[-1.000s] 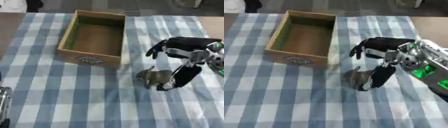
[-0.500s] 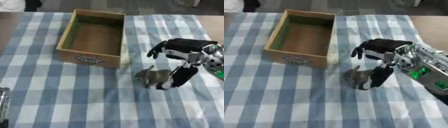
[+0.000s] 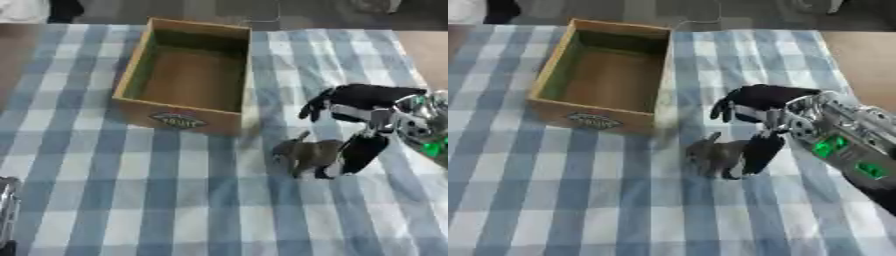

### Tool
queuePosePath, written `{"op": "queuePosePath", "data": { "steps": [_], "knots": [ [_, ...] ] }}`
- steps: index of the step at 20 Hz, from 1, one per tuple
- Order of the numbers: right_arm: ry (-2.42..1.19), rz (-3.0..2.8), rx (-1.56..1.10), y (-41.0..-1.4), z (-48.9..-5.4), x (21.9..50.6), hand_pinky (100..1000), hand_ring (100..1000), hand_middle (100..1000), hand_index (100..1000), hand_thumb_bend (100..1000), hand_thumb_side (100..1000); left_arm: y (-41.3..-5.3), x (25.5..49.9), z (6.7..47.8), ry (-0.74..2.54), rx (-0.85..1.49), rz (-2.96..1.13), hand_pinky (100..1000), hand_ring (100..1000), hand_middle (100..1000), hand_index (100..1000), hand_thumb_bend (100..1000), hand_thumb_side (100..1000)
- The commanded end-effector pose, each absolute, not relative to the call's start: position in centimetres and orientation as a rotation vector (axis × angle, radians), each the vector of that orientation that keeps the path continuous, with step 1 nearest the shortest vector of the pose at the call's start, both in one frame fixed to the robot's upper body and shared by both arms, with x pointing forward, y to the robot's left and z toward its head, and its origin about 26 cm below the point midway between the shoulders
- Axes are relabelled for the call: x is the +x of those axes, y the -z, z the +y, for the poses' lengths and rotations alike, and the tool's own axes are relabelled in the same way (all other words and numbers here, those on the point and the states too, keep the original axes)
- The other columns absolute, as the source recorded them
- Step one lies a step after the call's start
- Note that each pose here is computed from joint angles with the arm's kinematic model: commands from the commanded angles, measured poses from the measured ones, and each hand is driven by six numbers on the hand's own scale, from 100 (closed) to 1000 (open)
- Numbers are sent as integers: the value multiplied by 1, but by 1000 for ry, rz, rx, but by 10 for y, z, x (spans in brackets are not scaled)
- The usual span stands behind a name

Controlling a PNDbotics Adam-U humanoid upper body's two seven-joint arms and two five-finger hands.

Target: Pick up objects on the table and place them in the box.

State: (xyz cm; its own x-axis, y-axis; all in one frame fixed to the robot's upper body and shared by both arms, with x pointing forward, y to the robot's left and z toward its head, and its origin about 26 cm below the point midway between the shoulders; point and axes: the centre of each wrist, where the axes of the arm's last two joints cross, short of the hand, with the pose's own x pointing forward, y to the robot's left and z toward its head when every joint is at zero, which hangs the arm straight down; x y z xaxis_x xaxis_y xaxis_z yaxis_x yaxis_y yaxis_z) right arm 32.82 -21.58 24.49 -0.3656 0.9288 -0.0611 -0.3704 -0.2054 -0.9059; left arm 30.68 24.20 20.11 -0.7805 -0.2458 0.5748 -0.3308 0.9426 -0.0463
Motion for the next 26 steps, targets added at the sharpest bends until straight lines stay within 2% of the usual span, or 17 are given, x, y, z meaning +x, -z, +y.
{"op": "queuePosePath", "data": {
  "steps": [1, 7, 12, 22, 26],
  "knots": [
    [-1698, -993, -785, -250, -218, 330, 803, 922, 727, 878, 556, 259, -210, 304, 243, -186, 406, -2539, 809, 636, 663, 821, 100, 669],
    [-1692, -996, -769, -249, -216, 331, 799, 905, 676, 836, 512, 215, -210, 304, 243, -186, 408, -2538, 809, 635, 664, 820, 100, 669],
    [-1678, -983, -770, -247, -216, 333, 793, 890, 628, 786, 405, 100, -210, 304, 243, -186, 408, -2537, 810, 635, 664, 819, 100, 670],
    [-1661, -924, -766, -233, -221, 346, 793, 889, 622, 775, 375, 100, -210, 304, 242, -186, 406, -2538, 810, 634, 663, 817, 100, 670],
    [-1664, -934, -754, -233, -220, 346, 784, 871, 567, 687, 369, 100, -210, 305, 242, -185, 405, -2538, 811, 634, 663, 817, 100, 670]
  ]
}}
